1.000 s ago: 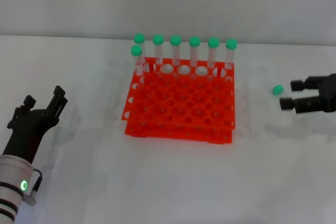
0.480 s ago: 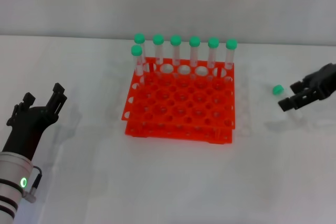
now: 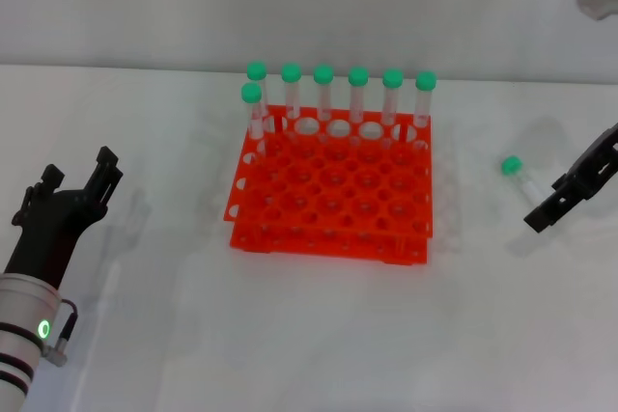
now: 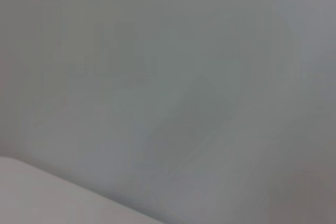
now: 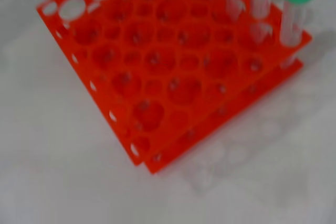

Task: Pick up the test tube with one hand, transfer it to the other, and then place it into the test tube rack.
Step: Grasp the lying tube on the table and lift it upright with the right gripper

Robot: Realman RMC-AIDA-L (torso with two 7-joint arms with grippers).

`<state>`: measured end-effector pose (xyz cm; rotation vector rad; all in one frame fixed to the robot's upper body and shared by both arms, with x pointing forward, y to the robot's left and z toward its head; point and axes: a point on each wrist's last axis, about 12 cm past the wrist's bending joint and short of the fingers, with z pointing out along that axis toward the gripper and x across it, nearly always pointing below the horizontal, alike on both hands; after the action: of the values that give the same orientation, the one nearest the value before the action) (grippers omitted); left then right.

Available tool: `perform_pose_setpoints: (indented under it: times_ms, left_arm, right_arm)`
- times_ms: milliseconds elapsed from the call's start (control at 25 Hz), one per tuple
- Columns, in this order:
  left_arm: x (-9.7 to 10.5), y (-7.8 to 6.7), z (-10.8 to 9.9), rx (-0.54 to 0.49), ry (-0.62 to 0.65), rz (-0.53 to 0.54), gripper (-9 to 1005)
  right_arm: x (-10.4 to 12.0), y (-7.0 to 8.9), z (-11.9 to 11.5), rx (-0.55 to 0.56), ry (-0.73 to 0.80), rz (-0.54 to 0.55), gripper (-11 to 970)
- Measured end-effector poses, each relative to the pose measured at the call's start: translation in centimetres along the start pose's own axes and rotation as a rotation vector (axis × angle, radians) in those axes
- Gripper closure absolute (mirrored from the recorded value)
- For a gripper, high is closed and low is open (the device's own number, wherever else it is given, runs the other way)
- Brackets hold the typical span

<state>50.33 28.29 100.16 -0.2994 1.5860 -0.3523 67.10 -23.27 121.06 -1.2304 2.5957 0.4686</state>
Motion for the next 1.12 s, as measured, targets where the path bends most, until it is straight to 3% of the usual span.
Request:
perform_pose_setpoints:
  times_ms: [320,680,1120]
  left_arm:
    - [-0.1,-0.1,0.2,0.006,-0.002,0.005,135]
    - [-0.2,-0.1,0.3,0.006,-0.003,0.006,134]
    - [-0.3,0.0,0.5,0.01,-0.006,0.015,135]
  right_arm:
    - [-1.1,-0.1,1.4,0.091,0.008,0.011,118]
    - [0.2,-0.5,3.6,0.166,0.037,0.052,120]
    - [0.7,-1.1,4.6,0.231,0.011,0.063,141]
